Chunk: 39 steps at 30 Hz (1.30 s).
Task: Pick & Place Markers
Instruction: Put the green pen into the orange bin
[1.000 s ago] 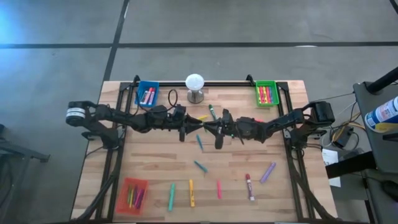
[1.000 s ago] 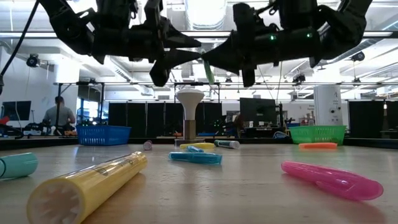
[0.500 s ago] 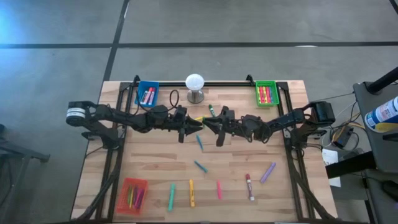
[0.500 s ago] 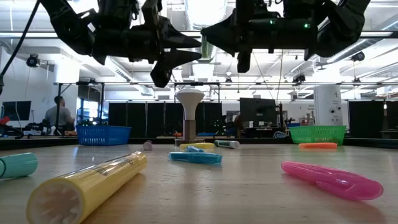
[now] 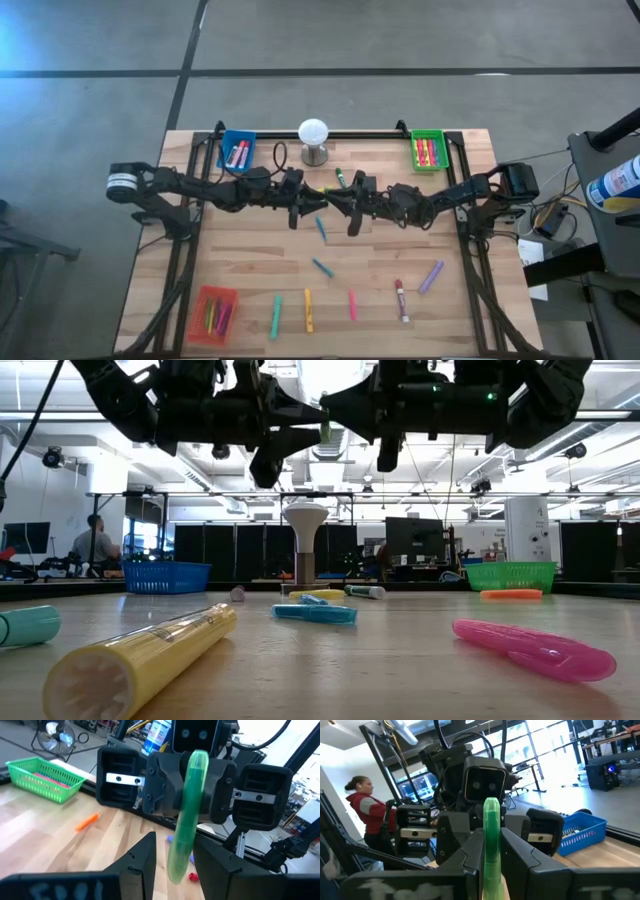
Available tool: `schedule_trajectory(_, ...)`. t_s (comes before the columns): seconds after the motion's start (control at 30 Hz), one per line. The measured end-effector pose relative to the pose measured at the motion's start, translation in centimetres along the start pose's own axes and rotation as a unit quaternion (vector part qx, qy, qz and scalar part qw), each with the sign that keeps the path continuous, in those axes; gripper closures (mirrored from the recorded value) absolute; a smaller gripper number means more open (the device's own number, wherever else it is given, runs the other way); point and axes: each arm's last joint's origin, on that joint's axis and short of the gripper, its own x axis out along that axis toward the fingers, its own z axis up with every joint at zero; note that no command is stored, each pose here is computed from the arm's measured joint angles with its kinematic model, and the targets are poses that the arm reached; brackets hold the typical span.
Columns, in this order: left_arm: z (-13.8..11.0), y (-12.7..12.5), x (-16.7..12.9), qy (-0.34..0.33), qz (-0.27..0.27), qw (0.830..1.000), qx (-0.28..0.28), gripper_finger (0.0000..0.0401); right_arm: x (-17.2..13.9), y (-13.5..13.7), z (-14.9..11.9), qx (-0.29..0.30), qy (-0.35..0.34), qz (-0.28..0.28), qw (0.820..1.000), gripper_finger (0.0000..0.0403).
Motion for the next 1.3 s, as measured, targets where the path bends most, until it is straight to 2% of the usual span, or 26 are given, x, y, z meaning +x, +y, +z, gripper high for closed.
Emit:
schedule_trajectory(0.3, 0.1, -0.1, 0.1, 0.010, -0.011, 0.998, 0.053, 0.0289, 0.0, 0.1, 0.0, 0.000, 0.000, 0.002, 1.000, 0.0358)
schedule_trajectory(0.57, 0.1, -0.1, 0.1, 0.010, -0.013, 0.999, 0.046, 0.0365, 0.0, 0.1, 0.0, 0.007, 0.000, 0.001, 1.000, 0.0358)
schedule_trajectory(0.63, 0.1, -0.1, 0.1, 0.010, -0.013, 0.999, 0.039, 0.0370, 0.1, 0.1, 0.1, 0.008, -0.002, 0.001, 1.000, 0.0355)
schedule_trajectory(1.07, 0.0, 0.0, 0.1, 0.015, -0.009, 0.999, 0.040, 0.0360, 0.0, 0.5, 0.9, 0.013, -0.013, 0.008, 1.000, 0.0256)
schedule_trajectory(1.3, 0.0, 0.0, 0.1, 0.016, -0.008, 0.999, 0.031, 0.0362, -0.5, 0.8, 1.8, -0.013, -0.001, 0.005, 1.000, 0.0233)
